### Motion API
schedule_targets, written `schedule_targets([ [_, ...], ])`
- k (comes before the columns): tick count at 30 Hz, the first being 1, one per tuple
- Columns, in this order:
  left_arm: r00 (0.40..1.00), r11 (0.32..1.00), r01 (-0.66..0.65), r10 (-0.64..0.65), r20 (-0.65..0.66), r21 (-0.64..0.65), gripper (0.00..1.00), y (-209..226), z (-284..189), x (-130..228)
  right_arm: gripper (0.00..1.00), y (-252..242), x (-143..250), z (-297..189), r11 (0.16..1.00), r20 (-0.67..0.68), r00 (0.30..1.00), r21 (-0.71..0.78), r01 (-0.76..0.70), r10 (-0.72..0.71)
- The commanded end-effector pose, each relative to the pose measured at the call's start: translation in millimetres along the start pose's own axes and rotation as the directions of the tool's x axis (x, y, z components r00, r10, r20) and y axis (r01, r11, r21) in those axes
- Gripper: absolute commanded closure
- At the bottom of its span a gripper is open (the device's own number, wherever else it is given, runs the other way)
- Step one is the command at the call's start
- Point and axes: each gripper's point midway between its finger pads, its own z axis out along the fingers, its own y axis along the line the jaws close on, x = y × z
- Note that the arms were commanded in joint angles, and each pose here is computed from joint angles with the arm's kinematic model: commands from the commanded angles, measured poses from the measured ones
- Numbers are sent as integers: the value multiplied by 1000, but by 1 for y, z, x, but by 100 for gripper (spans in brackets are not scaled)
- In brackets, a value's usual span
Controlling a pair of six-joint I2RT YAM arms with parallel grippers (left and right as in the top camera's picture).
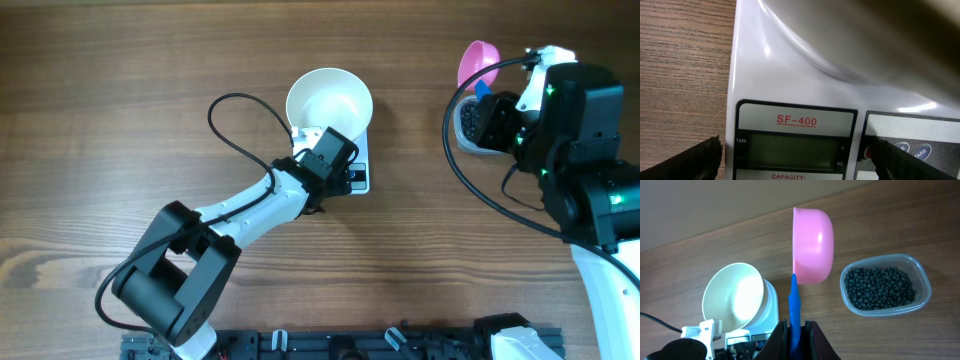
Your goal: Scoop item into bowl and weigh 150g on scale
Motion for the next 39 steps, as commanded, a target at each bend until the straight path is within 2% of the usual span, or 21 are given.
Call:
schedule_targets([
  [1, 999, 998, -20, 18, -29, -59, 0, 14, 11, 13, 96, 2, -4, 0, 1000, 8, 1000, -9, 1, -1],
  [16, 997, 996, -43, 37, -67, -80, 0, 18, 21, 24, 96, 2, -5, 0, 1000, 9, 1000, -7, 16, -16],
  [22, 998, 999, -33, 30, -57, -42, 0, 10, 13, 18, 96, 2, -5, 0, 1000, 9, 1000, -6, 16, -16],
  [31, 1000, 998, -3, 2, 7, 69, 0, -5, -32, -4, 96, 1, -2, 0, 1000, -2, 1000, -3, 16, -16],
  [39, 997, 972, 20, -36, 65, 233, 0, -15, -104, -21, 96, 0, -1, 0, 1000, -5, 1000, -2, 18, -18],
])
